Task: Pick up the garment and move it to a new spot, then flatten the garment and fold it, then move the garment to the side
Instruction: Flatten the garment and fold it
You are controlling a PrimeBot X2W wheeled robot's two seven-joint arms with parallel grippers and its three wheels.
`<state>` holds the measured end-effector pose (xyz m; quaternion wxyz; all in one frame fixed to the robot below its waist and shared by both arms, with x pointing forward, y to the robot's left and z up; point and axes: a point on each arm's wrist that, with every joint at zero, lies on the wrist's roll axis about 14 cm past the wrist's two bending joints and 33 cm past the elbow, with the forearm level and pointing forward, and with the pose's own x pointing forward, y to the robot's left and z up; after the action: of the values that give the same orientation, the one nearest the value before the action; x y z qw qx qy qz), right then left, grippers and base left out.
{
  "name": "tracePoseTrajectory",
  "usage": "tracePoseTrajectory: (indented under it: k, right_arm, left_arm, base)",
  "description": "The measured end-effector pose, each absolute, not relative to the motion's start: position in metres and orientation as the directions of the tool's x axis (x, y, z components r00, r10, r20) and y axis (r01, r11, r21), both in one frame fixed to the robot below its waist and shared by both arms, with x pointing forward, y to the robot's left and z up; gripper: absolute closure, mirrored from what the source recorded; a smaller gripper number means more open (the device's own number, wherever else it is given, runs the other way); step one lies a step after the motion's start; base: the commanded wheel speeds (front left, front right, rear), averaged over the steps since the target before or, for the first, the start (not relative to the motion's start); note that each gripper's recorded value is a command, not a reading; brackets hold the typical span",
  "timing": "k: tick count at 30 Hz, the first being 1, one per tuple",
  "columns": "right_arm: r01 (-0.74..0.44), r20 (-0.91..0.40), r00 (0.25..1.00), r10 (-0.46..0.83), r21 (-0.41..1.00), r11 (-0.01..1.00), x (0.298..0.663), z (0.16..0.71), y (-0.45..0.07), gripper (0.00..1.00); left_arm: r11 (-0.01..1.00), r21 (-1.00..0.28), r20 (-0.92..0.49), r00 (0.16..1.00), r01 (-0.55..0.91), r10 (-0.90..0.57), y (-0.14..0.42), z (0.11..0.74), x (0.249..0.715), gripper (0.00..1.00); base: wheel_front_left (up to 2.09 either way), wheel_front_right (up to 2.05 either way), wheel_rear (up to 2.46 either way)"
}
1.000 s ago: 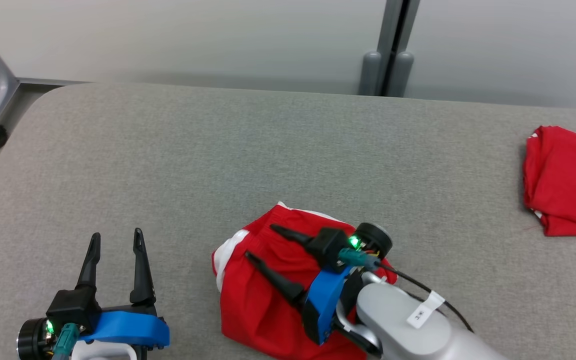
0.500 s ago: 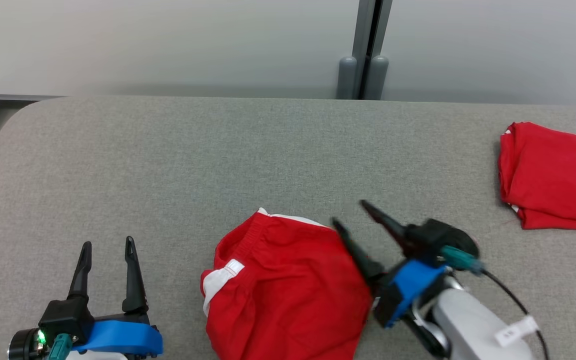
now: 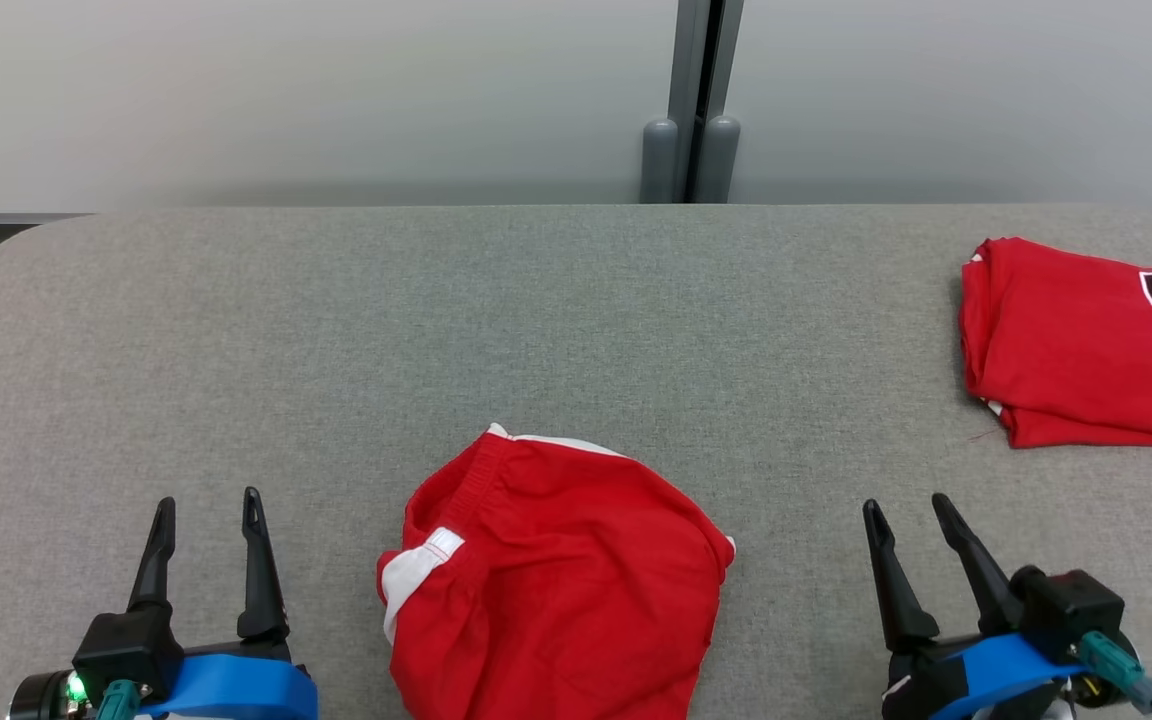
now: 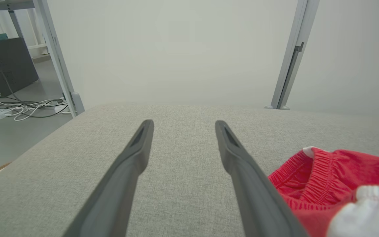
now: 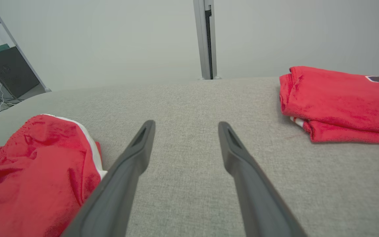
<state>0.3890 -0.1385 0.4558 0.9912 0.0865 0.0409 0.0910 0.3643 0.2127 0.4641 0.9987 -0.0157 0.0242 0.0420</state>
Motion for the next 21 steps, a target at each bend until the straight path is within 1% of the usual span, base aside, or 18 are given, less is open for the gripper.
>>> tracePoseTrajectory:
  k: [3, 9, 11, 15, 18, 21]
  right_arm:
    - [-0.15, -0.081, 0.982, 0.168, 0.194, 0.969, 0.383, 0.45, -0.141, 0.0]
    - [-0.146, -0.084, 0.983, 0.165, 0.196, 0.97, 0.38, 0.451, -0.14, 0.0]
    - [-0.144, -0.079, 0.984, 0.161, 0.194, 0.97, 0.381, 0.454, -0.141, 0.0]
    - [-0.14, -0.075, 0.985, 0.156, 0.185, 0.973, 0.382, 0.457, -0.143, 0.0]
    - [-0.133, -0.078, 0.986, 0.15, 0.183, 0.974, 0.382, 0.458, -0.146, 0.0]
    - [-0.124, -0.085, 0.986, 0.141, 0.183, 0.975, 0.379, 0.456, -0.148, 0.0]
  left_arm:
    - [0.996, -0.024, -0.051, 0.996, -0.08, 0.079, 0.212, 0.464, 0.365, 0.0]
    - [0.998, -0.005, -0.053, 0.996, -0.065, 0.065, 0.211, 0.463, 0.368, 0.0]
    - [1.0, 0.014, -0.032, 0.999, -0.023, 0.024, 0.201, 0.47, 0.375, 0.0]
    - [0.993, 0.061, 0.05, 0.994, 0.098, -0.102, 0.175, 0.499, 0.404, 0.0]
    - [0.976, 0.097, 0.046, 0.979, 0.193, -0.198, 0.149, 0.512, 0.423, 0.0]
    - [0.952, 0.129, 0.012, 0.96, 0.277, -0.281, 0.124, 0.521, 0.441, 0.0]
  base:
    - [0.0, 0.0, 0.0]
    - [0.0, 0.0, 0.0]
    - [0.0, 0.0, 0.0]
    - [0.0, 0.0, 0.0]
    - [0.0, 0.0, 0.0]
    - [0.0, 0.0, 0.0]
